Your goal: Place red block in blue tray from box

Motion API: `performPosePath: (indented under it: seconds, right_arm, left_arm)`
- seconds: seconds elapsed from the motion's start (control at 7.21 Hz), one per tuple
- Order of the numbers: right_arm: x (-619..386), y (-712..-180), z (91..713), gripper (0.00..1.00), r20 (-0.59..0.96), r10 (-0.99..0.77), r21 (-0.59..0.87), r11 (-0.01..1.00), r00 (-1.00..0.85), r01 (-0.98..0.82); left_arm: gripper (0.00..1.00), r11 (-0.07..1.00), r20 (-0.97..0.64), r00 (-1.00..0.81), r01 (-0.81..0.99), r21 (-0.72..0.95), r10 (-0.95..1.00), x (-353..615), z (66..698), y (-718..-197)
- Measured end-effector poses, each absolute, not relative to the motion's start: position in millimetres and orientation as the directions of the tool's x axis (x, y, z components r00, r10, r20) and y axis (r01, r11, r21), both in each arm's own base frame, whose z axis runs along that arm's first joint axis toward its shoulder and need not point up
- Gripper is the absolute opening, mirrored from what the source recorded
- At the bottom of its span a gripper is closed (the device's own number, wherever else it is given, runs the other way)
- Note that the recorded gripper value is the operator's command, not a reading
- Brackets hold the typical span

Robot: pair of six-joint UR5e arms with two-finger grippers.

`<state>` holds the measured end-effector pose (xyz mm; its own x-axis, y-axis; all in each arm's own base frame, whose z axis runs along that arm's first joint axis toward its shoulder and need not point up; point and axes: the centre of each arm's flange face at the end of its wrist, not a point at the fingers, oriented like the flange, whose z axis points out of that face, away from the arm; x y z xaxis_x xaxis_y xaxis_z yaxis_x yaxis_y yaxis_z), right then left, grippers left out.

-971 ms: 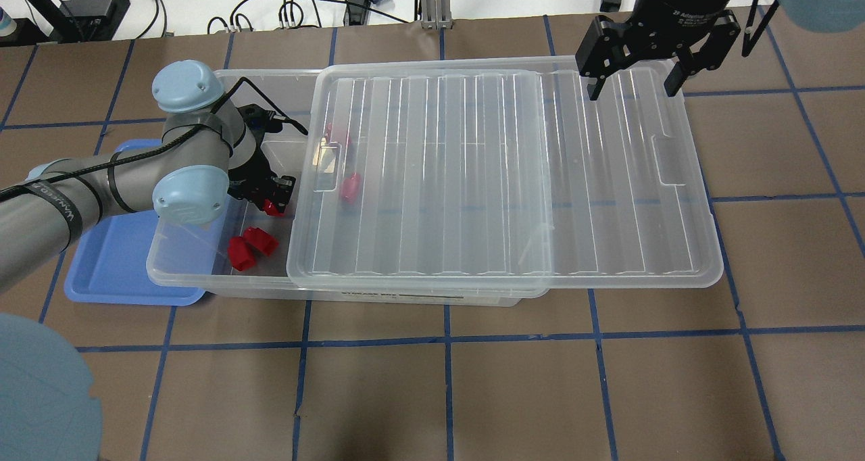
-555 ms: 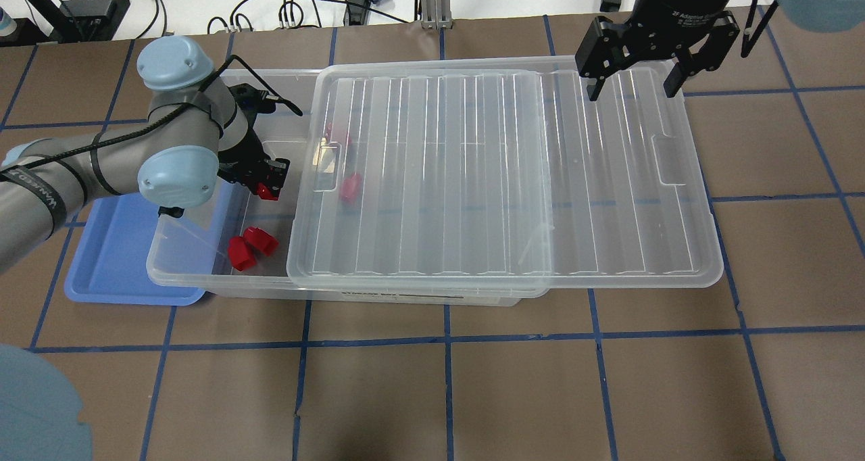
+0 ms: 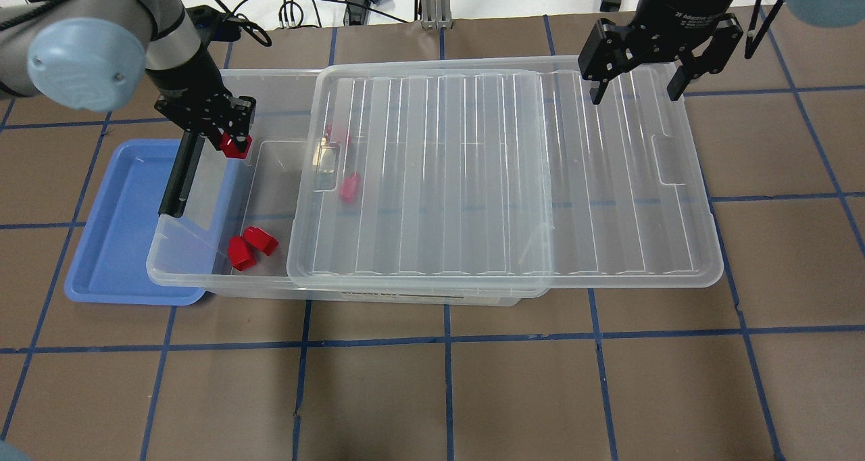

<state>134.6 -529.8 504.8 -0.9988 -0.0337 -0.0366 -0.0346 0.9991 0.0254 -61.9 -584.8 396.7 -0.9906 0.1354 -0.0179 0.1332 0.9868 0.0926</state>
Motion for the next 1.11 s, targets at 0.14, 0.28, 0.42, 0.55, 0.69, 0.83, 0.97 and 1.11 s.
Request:
performPosePath:
  seconds: [0.14, 0.28, 0.42, 0.55, 0.69, 0.83, 0.97, 1.11]
  right_arm:
    - [134.2, -530.1, 505.1, 1.00, -0.037, -0.034, 0.025, 0.999, -0.999, -0.035]
    - [133.3, -530.7, 504.8, 1.00, -0.037, -0.034, 0.024, 0.999, -0.999, -0.035]
    - [132.6, -530.8, 502.8, 1.00, -0.038, -0.032, 0.028, 0.999, -0.999, -0.033]
    - [132.2, -530.3, 500.4, 1.00, -0.040, -0.029, 0.036, 0.999, -0.999, -0.030]
    - [132.1, -529.8, 500.2, 1.00, -0.041, -0.025, 0.038, 0.999, -0.999, -0.026]
    - [131.7, -529.8, 500.2, 1.00, -0.042, -0.022, 0.039, 0.999, -0.999, -0.023]
    - [131.0, -530.2, 499.7, 1.00, -0.041, -0.020, 0.040, 0.999, -0.999, -0.022]
    - [130.4, -530.6, 499.2, 1.00, -0.040, -0.019, 0.040, 0.999, -0.999, -0.020]
  left_arm:
    - [0.00, 0.986, -0.050, -0.990, 0.127, 0.110, 0.133, -38.1, 414.9, -582.8]
    - [0.00, 0.982, -0.074, -0.986, 0.142, 0.126, 0.152, -2.0, 422.3, -581.5]
    - [0.00, 0.972, -0.069, -0.979, 0.181, 0.147, 0.193, 38.6, 419.9, -579.9]
    - [0.00, 0.961, -0.045, -0.972, 0.220, 0.169, 0.231, 82.0, 408.1, -575.9]
    - [0.00, 0.953, -0.023, -0.966, 0.250, 0.169, 0.257, 120.7, 390.5, -571.9]
    - [0.00, 0.948, -0.013, -0.957, 0.284, 0.146, 0.289, 148.3, 366.3, -571.0]
    - [0.00, 0.945, 0.003, -0.952, 0.306, 0.116, 0.307, 164.7, 333.4, -568.6]
    - [0.00, 0.949, 0.015, -0.952, 0.305, 0.078, 0.305, 173.8, 296.1, -563.9]
